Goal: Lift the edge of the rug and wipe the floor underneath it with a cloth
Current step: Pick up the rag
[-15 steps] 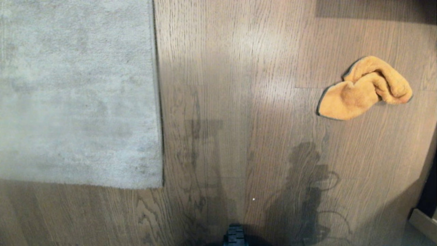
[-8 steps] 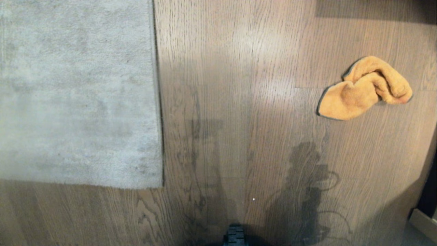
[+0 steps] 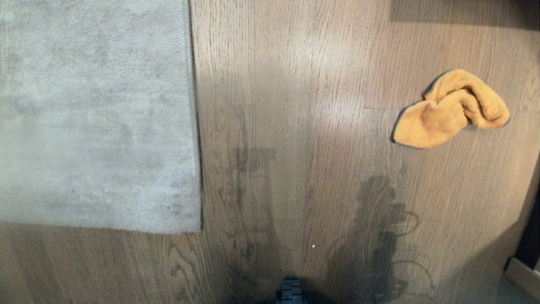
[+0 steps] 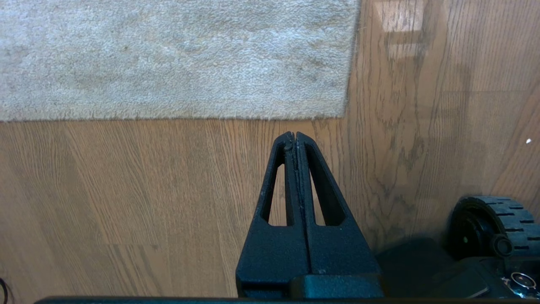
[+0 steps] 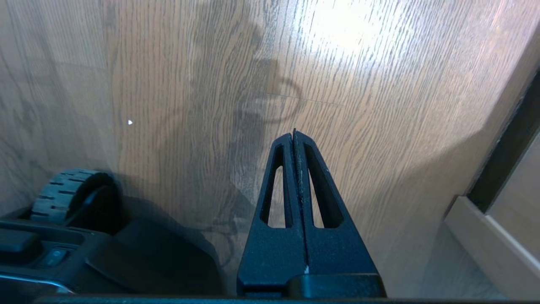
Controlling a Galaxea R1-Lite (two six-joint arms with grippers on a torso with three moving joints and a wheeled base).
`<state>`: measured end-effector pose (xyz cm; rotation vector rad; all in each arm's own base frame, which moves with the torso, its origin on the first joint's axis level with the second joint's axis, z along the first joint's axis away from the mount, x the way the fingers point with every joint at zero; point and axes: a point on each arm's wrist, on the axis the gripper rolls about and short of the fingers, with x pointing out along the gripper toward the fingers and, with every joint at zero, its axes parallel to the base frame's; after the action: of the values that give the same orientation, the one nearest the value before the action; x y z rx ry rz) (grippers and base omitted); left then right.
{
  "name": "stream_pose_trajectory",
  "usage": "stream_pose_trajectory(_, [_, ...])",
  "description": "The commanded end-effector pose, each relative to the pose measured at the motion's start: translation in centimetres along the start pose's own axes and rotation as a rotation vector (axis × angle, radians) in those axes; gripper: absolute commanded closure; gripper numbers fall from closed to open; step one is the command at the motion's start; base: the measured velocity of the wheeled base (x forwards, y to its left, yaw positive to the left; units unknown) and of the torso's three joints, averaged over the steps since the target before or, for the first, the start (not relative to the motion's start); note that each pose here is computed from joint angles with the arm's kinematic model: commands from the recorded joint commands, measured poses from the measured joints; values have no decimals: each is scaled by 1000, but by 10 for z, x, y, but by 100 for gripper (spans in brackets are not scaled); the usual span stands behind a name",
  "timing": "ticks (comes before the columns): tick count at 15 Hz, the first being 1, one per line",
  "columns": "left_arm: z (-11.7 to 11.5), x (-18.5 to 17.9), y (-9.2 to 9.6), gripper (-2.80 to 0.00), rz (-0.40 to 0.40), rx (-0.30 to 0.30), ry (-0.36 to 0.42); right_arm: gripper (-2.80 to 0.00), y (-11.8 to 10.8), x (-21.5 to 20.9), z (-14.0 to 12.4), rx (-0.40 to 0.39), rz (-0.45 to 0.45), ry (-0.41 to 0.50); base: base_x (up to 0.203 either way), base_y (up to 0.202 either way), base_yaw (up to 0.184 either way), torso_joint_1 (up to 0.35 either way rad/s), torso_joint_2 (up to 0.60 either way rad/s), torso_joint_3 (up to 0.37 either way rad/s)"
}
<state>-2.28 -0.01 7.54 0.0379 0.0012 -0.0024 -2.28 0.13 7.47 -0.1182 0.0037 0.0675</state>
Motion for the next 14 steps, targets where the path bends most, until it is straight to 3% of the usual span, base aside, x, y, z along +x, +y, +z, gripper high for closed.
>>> stream_pose_trajectory(1, [0, 0, 0, 0, -1, 0, 0, 0, 0, 0, 0, -6, 2, 0, 0, 0, 0, 0, 0, 0])
stream_pose_trajectory(11, [0, 0, 0, 0, -1, 0, 0, 0, 0, 0, 0, -16, 0, 8, 0, 0, 0, 0, 0, 0])
stream_pose_trajectory(14, [0, 0, 0, 0, -1, 0, 0, 0, 0, 0, 0, -58, 7, 18, 0, 0, 0, 0, 0, 0])
